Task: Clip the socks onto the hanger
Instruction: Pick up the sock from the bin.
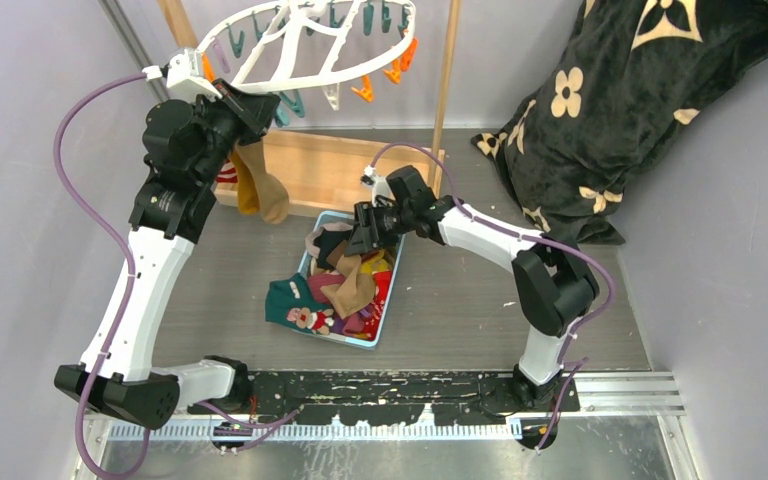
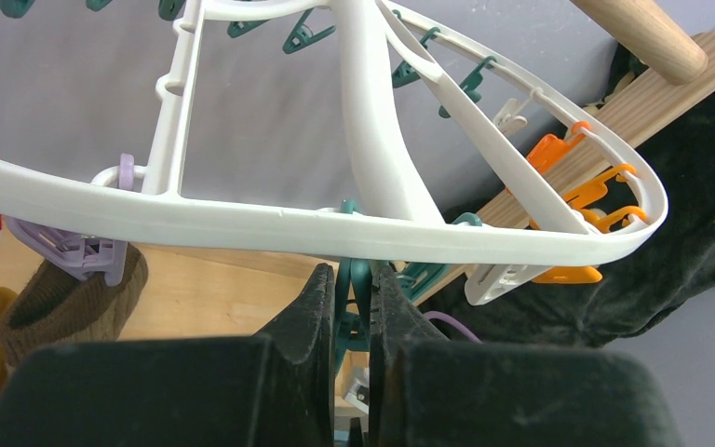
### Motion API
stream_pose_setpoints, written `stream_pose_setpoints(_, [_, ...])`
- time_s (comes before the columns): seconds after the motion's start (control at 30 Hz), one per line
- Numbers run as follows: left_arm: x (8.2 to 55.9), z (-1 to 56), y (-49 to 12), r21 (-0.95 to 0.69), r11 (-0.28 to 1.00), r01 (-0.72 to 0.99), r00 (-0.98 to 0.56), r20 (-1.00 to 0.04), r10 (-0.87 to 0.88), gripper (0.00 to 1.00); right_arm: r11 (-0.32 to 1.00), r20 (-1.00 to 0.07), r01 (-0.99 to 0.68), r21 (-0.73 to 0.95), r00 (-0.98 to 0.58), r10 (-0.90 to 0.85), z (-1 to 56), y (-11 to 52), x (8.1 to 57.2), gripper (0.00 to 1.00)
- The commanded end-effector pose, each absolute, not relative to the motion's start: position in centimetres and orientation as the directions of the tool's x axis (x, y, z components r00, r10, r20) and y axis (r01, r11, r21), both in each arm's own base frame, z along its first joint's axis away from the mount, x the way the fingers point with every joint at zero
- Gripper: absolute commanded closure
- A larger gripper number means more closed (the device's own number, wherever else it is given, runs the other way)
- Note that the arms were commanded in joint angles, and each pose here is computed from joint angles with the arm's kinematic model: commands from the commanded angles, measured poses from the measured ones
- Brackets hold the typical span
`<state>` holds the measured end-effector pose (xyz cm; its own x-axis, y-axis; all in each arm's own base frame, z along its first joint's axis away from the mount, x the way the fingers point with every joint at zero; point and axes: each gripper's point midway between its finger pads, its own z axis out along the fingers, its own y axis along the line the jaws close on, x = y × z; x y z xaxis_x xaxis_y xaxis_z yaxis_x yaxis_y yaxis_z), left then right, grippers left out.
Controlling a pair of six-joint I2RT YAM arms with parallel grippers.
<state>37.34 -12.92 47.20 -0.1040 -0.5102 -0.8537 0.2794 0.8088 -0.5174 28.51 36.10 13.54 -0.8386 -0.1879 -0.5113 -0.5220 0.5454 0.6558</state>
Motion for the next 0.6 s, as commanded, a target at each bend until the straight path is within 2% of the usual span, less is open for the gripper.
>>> stream_pose_setpoints(0.0, [35.7, 50.5, -12.3, -0.504, 0.8, 0.324, -0.014, -0.849, -0.529, 1.0, 0.476, -0.55, -0.553, 0.684, -0.82, -0.162, 16.6, 38.0, 29.6, 0.46])
stream_pose_setpoints(0.33, [35.6, 50.5, -12.1, -0.502, 0.803, 0.32, -0.011, -0.85, -0.527, 1.0, 0.436, -0.53, -0.543, 0.718, -0.832, -0.162, 17.2, 39.0, 29.6, 0.63])
stream_pose_setpoints(0.57, [35.6, 50.5, -12.1, -0.502, 0.803, 0.32, -0.01, -0.85, -0.527, 1.0, 0.438, -0.488, -0.532, 0.725, -0.845, -0.218, 16.5, 38.5, 28.6, 0.63])
